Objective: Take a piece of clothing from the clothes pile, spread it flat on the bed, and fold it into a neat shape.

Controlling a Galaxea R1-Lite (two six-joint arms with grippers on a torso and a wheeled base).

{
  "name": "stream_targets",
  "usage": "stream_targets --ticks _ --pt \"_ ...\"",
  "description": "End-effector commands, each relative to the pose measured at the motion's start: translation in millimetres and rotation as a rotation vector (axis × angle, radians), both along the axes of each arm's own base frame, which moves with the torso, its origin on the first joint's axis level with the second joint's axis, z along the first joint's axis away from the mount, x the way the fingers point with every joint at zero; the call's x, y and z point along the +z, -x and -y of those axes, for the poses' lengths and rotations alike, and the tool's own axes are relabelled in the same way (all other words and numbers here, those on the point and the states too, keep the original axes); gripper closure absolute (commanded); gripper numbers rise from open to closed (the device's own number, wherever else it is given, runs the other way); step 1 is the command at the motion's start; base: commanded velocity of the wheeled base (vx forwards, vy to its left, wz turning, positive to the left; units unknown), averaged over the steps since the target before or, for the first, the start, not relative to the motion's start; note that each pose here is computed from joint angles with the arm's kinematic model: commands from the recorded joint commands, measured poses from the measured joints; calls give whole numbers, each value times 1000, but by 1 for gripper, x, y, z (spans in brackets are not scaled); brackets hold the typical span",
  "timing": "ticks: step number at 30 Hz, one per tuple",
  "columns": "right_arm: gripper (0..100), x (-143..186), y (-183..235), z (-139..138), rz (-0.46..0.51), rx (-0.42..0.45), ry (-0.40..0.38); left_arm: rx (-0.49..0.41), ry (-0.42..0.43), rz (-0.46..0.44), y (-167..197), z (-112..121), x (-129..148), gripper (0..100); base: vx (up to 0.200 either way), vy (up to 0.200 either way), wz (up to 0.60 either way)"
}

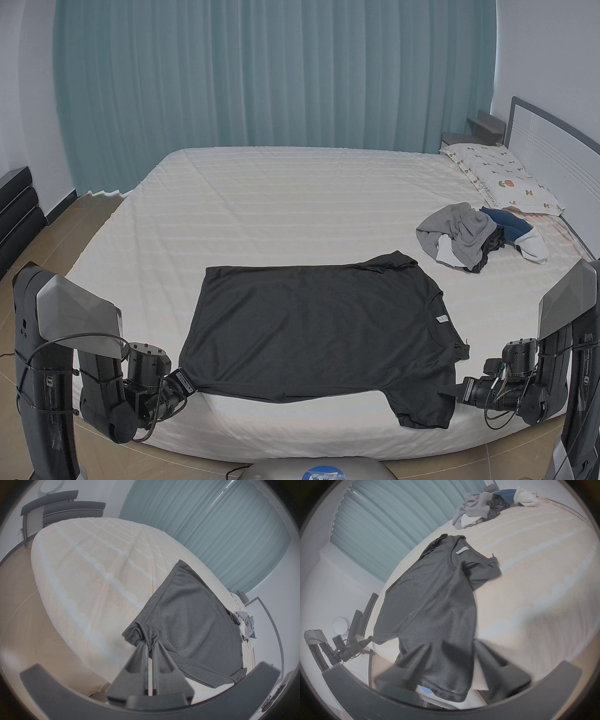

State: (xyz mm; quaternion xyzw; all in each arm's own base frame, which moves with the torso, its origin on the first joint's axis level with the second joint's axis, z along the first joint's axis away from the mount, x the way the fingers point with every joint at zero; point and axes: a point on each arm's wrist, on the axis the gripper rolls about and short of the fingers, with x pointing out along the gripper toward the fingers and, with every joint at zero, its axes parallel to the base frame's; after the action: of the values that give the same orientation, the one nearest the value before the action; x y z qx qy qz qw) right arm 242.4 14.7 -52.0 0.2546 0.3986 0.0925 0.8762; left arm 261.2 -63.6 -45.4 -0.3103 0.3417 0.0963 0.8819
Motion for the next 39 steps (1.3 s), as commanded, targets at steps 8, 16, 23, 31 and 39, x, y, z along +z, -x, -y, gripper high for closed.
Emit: stream_targets --ticks 8,16,23,31,39 --pt "100 17 26 7 -18 -7 -6 -26 -57 -33 8 -6 -2 100 0 0 0" --pt "100 22 32 16 -19 -32 11 -81 -131 -48 20 -11 -2 100 0 0 0" --pt "100 32 43 17 -67 16 38 -108 -192 -42 29 -20 0 100 0 0 0" --pt "100 40 54 18 -116 44 63 -160 -255 -80 44 -23 -7 100 0 0 0" --pt "100 36 60 28 -155 58 110 -229 -312 -157 60 -11 -17 100 0 0 0"
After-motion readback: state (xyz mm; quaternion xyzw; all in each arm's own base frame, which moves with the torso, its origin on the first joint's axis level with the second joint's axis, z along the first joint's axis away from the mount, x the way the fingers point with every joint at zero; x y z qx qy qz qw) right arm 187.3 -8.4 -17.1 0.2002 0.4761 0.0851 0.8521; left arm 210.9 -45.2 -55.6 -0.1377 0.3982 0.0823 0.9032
